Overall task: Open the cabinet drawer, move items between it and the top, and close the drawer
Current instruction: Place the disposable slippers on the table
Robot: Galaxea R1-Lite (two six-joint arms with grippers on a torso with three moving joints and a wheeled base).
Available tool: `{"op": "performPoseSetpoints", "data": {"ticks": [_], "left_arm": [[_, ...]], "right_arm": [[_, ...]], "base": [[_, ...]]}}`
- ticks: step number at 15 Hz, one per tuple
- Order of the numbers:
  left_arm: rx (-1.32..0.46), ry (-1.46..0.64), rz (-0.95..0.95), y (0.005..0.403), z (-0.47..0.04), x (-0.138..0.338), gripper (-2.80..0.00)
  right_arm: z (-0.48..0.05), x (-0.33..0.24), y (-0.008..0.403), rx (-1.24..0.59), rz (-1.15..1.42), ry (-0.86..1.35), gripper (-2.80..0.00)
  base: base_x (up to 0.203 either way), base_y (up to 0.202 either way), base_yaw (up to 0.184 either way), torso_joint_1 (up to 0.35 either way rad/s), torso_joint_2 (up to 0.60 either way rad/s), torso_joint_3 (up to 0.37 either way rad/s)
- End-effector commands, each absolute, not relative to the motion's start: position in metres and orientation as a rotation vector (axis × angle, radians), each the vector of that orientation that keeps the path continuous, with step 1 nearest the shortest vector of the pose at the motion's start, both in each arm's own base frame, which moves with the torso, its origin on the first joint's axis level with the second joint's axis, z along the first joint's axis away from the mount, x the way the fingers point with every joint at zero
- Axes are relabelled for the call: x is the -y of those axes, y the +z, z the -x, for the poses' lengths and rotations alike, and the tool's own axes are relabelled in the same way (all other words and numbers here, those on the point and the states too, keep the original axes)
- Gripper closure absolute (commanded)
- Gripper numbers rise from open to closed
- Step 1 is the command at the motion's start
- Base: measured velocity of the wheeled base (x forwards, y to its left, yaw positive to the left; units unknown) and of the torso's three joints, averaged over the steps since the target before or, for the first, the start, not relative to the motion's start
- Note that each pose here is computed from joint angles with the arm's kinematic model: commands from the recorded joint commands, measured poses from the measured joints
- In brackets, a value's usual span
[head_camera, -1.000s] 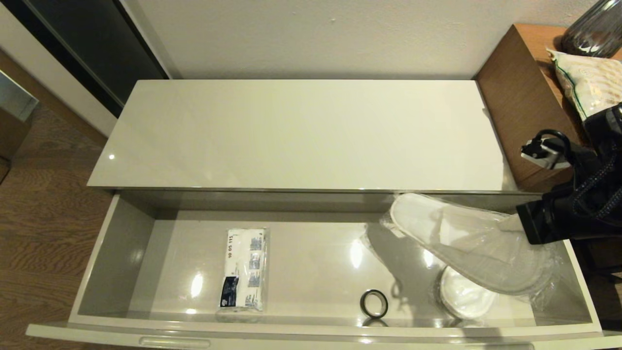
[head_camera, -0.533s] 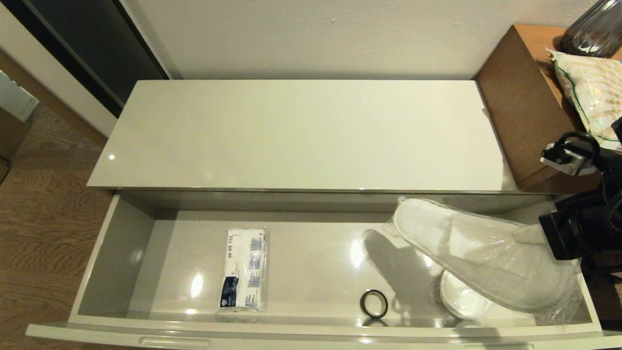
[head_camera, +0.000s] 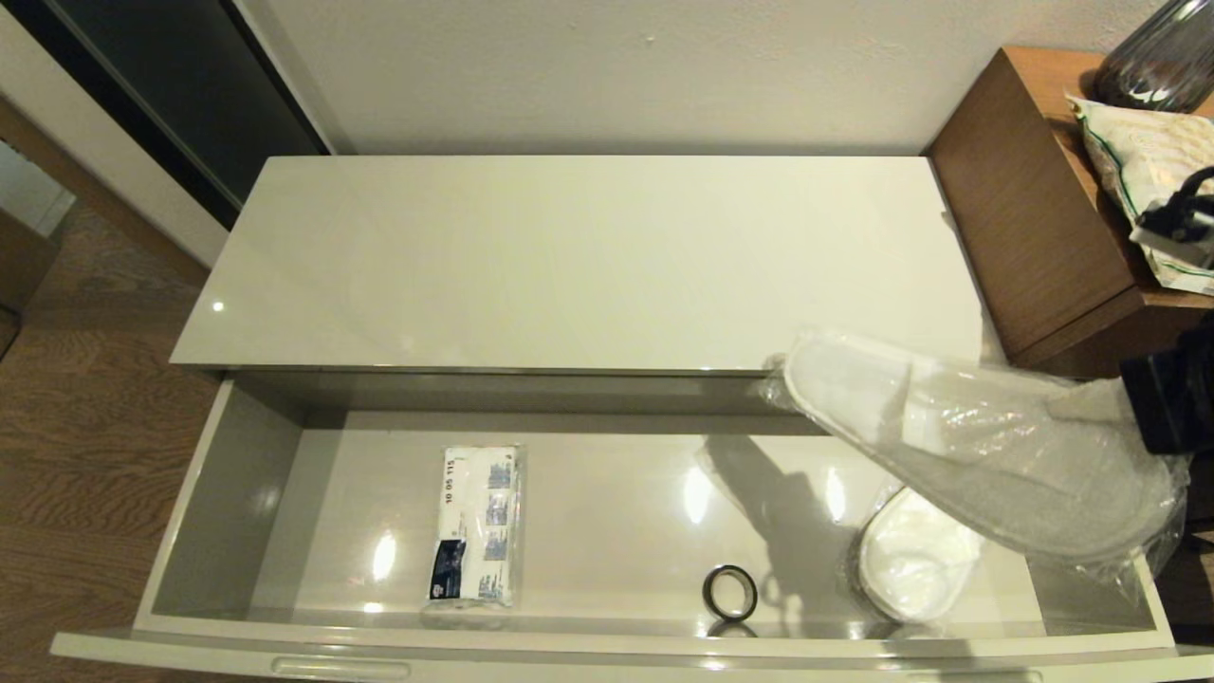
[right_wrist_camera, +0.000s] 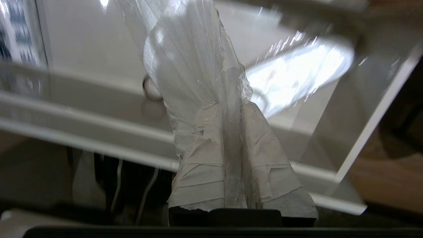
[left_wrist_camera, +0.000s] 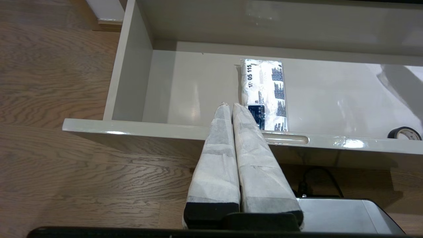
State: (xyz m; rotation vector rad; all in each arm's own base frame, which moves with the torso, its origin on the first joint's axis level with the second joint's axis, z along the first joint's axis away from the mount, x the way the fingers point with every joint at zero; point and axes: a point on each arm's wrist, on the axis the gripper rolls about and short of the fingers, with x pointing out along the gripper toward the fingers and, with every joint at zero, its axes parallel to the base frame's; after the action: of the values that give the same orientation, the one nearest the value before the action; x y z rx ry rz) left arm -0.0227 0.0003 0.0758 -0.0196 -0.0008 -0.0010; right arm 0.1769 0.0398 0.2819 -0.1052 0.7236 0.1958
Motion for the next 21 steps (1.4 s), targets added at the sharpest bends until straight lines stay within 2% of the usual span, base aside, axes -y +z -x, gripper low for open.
{"op": "performPoseSetpoints", "data": {"ticks": [1,4,6,10,11,12,16,21], "left_arm": [[0.002,0.0,0.02,0.076,0.023,0.0,0.0],[0.002,0.0,0.02,0.076,0.023,0.0,0.0],[0.002,0.0,0.02,0.076,0.023,0.0,0.0],[0.002,0.0,0.02,0.076,0.023,0.0,0.0],[0.002,0.0,0.02,0.076,0.023,0.0,0.0],[0.002,0.0,0.02,0.076,0.023,0.0,0.0],[0.002,0.0,0.02,0.076,0.023,0.0,0.0],[0.002,0.0,0.02,0.076,0.023,0.0,0.0]], "right_arm": [[-0.191,-0.042,0.306,-0.648,0.102,0.177,0.0],[-0.234,-0.047,0.339,-0.546,0.054,0.124,0.0],[-0.292,-0.049,0.344,-0.513,0.021,0.056,0.0],[-0.393,-0.047,0.291,-0.469,0.011,-0.089,0.0],[-0.406,-0.046,0.287,-0.409,0.004,-0.121,-1.88],[-0.411,-0.045,0.286,-0.38,0.0,-0.136,-2.8],[-0.397,-0.044,0.304,-0.342,-0.005,-0.134,-2.8],[-0.327,-0.035,0.355,-0.331,-0.012,-0.123,-2.8]], "base": [[0.0,0.0,0.0,0.0,0.0,0.0],[0.0,0.0,0.0,0.0,0.0,0.0],[0.0,0.0,0.0,0.0,0.0,0.0],[0.0,0.0,0.0,0.0,0.0,0.0],[0.0,0.0,0.0,0.0,0.0,0.0],[0.0,0.0,0.0,0.0,0.0,0.0],[0.0,0.0,0.0,0.0,0.0,0.0],[0.0,0.0,0.0,0.0,0.0,0.0]]}}
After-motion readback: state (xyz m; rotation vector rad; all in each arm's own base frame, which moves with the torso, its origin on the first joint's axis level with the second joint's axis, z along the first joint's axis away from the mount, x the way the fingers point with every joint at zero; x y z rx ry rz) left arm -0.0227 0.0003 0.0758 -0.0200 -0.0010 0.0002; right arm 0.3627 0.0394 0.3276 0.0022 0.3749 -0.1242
